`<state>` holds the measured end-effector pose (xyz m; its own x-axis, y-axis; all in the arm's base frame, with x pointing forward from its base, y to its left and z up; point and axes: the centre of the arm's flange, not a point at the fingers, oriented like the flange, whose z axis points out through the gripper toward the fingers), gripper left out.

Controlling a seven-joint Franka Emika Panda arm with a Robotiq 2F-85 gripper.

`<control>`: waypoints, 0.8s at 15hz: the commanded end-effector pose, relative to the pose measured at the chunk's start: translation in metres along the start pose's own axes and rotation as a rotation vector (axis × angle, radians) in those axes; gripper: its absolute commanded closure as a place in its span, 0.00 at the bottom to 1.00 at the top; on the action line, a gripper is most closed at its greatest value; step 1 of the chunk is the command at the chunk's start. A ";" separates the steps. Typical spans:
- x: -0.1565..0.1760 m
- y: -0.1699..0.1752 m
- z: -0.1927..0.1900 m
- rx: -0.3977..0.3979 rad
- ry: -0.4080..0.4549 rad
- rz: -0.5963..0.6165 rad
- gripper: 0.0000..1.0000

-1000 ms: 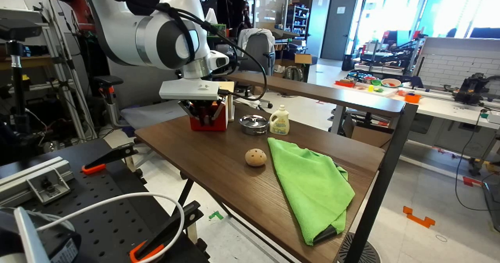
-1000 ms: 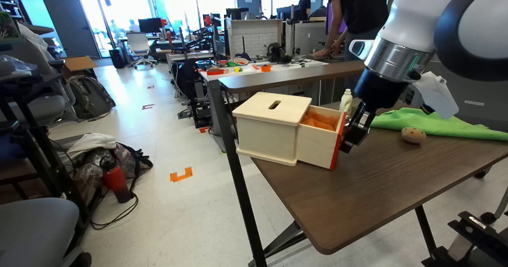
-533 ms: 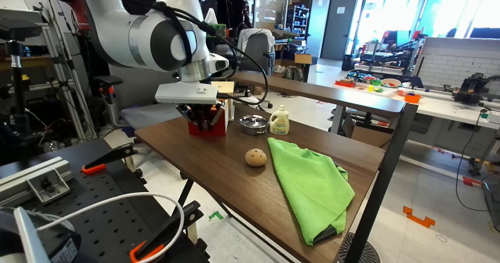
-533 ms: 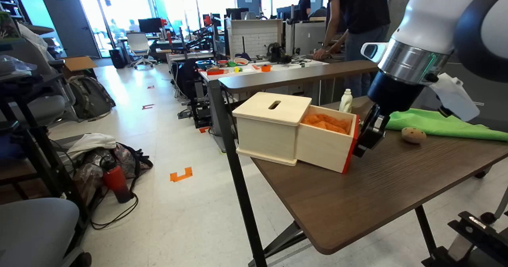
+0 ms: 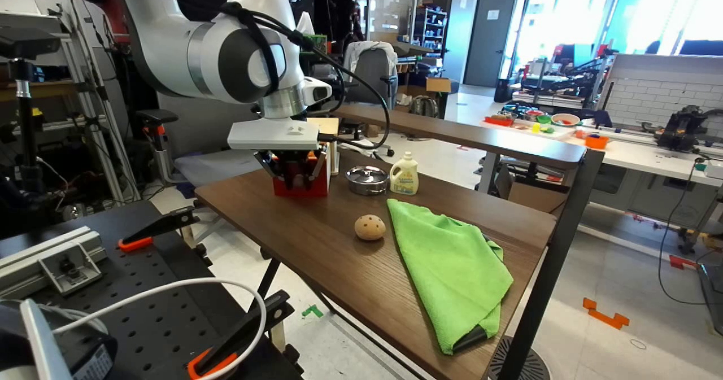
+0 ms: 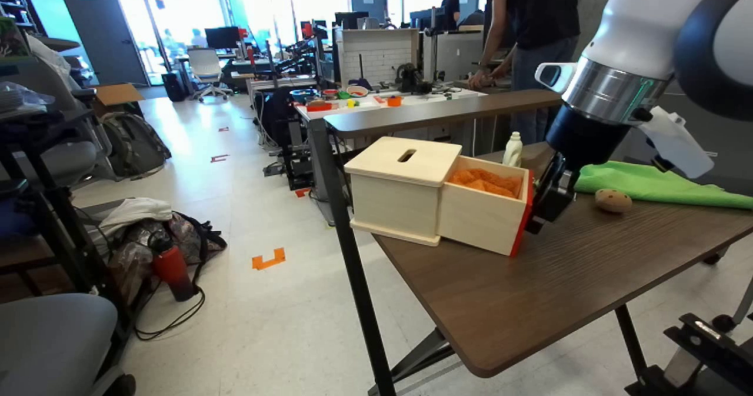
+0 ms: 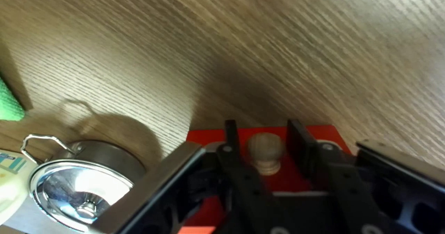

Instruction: Open the drawer

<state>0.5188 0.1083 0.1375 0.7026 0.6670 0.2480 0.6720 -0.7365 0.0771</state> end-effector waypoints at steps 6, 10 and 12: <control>0.000 -0.001 -0.034 0.028 -0.025 -0.037 0.00; -0.007 -0.002 -0.077 0.069 -0.115 -0.042 0.00; -0.007 0.001 -0.107 0.070 -0.141 -0.025 0.00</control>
<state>0.5041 0.1062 0.1790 0.7002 0.6981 0.1496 0.7038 -0.7101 0.0200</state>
